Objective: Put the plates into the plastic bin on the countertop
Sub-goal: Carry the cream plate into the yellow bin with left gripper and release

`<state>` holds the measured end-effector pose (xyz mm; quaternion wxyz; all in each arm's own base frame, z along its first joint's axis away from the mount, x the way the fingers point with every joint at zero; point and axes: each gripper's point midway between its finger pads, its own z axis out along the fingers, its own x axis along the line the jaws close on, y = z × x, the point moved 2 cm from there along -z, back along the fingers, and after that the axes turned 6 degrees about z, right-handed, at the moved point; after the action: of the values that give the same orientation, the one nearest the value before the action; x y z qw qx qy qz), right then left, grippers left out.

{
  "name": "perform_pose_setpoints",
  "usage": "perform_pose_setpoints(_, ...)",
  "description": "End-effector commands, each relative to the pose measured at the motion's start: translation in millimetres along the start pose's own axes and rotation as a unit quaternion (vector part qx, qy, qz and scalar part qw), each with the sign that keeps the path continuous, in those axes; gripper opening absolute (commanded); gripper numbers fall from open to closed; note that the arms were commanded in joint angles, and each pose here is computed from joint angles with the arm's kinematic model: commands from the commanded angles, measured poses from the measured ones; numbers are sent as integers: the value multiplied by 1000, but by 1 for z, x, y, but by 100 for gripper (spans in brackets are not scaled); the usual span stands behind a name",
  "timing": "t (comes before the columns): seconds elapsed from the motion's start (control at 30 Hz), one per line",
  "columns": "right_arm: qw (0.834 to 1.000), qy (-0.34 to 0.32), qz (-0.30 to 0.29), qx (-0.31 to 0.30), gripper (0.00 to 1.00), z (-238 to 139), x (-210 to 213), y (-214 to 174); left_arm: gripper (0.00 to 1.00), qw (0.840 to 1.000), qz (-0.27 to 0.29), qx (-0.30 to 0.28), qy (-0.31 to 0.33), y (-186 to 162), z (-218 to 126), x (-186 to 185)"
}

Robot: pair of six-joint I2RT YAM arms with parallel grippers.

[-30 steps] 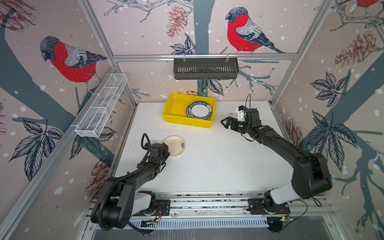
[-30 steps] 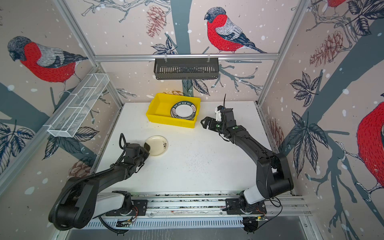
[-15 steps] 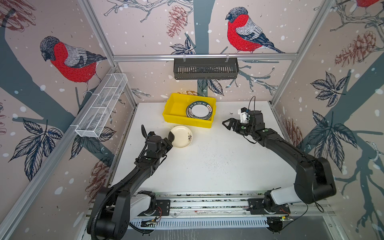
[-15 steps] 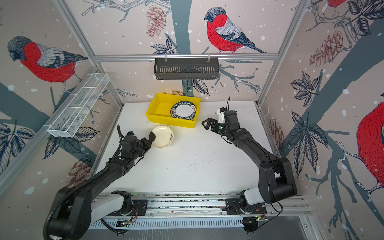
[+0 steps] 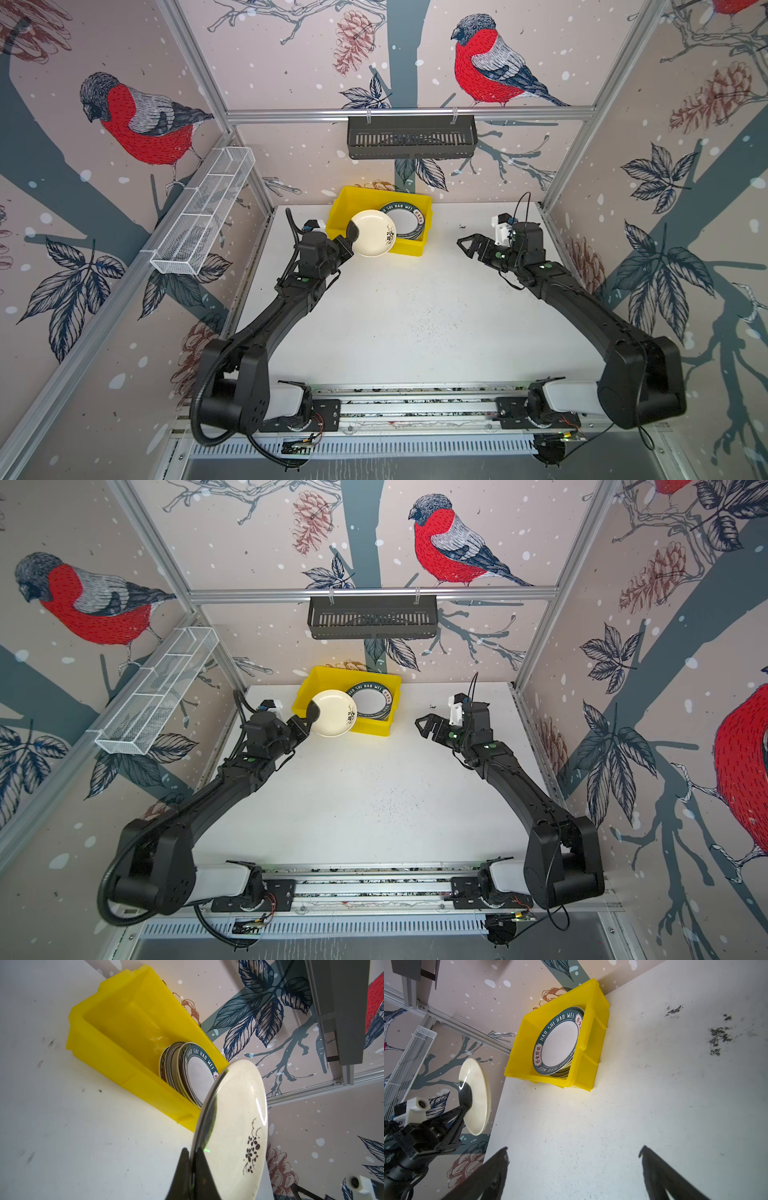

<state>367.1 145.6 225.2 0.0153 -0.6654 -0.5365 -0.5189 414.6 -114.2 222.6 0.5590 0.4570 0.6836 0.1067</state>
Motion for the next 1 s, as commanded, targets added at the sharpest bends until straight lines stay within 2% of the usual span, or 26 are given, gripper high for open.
perform_pose_setpoints(0.0, 1000, -16, -3, -10, 99, -4, -6, 3, 0, 999, 26, -12, -23, 17, 26, -15)
perform_pose_setpoints(0.2, 1000, -25, -1, -18, 99, -14, -10, 6, 0, 999, 54, 2, -9, 22, 83, -26)
perform_pose_setpoints(0.3, 999, -37, -1, -25, 100, -20, -14, 8, 0, 996, 84, 9, 41, 18, 108, -23)
perform_pose_setpoints(0.4, 999, -46, 1, -29, 99, -25, -20, 9, 0, 993, 99, 23, 61, 12, 125, -21)
perform_pose_setpoints(0.63, 999, -39, 6, -29, 99, -32, -19, 9, 0, 983, 144, 31, 107, 8, 146, -14)
perform_pose_setpoints(0.87, 998, -42, 10, -34, 99, -32, -23, 13, 0, 976, 181, 49, 113, 1, 162, -18)
perform_pose_setpoints(0.97, 999, -44, 12, -30, 99, -33, -24, 12, 0, 965, 216, 59, 138, -5, 169, -19)
